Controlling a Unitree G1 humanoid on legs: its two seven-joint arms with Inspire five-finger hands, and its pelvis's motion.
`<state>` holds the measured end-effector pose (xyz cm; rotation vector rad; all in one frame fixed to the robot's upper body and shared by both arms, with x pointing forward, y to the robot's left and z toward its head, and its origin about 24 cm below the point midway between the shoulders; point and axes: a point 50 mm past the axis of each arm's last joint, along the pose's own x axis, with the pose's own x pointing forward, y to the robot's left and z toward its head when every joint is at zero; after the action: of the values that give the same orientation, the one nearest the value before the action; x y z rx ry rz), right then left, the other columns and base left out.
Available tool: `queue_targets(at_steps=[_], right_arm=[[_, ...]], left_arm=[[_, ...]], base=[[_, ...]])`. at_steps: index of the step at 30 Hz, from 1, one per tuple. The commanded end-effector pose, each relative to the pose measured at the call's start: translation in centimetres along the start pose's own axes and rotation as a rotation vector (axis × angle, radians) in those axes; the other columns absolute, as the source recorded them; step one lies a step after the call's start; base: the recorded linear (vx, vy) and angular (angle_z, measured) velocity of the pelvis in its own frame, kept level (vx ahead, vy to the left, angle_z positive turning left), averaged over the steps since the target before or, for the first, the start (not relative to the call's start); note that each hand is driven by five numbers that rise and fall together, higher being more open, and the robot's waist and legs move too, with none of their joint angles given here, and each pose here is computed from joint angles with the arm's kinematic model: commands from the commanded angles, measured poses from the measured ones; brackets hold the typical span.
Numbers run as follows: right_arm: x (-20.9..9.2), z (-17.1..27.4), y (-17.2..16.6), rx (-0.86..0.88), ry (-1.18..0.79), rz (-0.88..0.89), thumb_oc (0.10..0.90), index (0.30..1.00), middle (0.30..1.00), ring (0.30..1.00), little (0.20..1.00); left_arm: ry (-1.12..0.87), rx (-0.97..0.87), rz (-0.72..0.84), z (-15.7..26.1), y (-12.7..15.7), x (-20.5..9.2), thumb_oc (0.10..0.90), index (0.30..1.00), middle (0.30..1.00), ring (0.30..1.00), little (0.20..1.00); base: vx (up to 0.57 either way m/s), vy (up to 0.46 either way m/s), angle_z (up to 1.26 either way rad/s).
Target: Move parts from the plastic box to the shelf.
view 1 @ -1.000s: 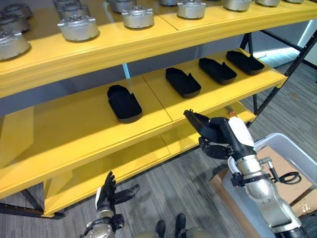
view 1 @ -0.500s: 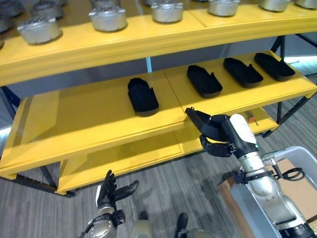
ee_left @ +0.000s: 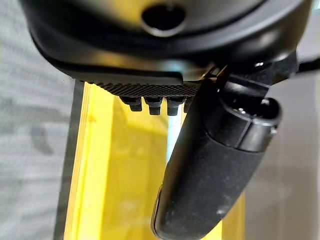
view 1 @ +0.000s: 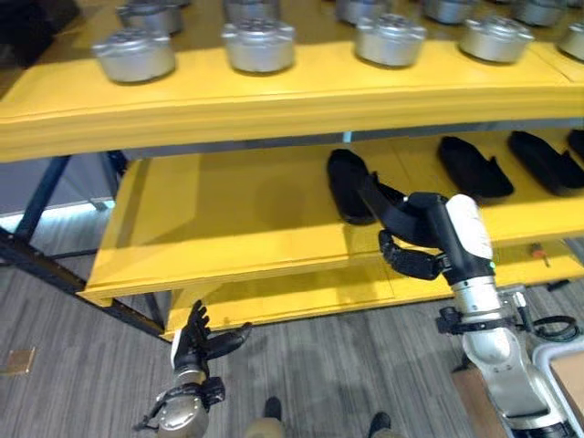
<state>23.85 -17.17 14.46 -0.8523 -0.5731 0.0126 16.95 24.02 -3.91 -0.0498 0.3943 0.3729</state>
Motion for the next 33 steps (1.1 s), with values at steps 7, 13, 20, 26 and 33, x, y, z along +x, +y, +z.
queue_targets(at_steps=[7, 13, 20, 26, 33], right_arm=[[4.0, 4.1, -2.8, -0.092, -0.284, -0.178, 0.4, 0.3, 0.3, 0.3, 0.3], [5.9, 5.0, -2.0, -0.179, -0.35, -0.139, 0.4, 0.3, 0.3, 0.3, 0.3], [7.3, 5.0, -0.3, -0.162, -0.34, -0.067, 0.4, 0.3, 0.3, 0.3, 0.3], [8.6, 4.6, 1.5, -0.099, -0.288, -0.01, 0.4, 0.3, 0.3, 0.3, 0.3], [10.5, 3.6, 2.3, -0.096, -0.218, -0.015, 0.4, 0.3, 0.3, 0.3, 0.3]], left_arm=[[-0.139, 0.017, -0.044, 2.2, -0.3, -0.9, 0.9, 1.0, 1.0, 1.0, 1.0], [-0.132, 0.015, -0.039, 2.1, 0.1, -0.9, 0.9, 1.0, 1.0, 1.0, 1.0], [-0.132, 0.02, -0.053, 2.3, 0.1, -0.7, 0.9, 1.0, 1.0, 1.0, 1.0], [-0.143, 0.037, -0.085, 2.7, 0.1, -0.6, 0.9, 1.0, 1.0, 1.0, 1.0], [-0.172, 0.049, -0.139, 3.7, -0.7, -0.1, 0.9, 1.0, 1.0, 1.0, 1.0]], base=[[0.04, 0.05, 0.06], [0.03, -0.003, 0.25], [0.01, -0.015, 0.26], [-0.02, -0.034, 0.26], [-0.07, -0.016, 0.14]])
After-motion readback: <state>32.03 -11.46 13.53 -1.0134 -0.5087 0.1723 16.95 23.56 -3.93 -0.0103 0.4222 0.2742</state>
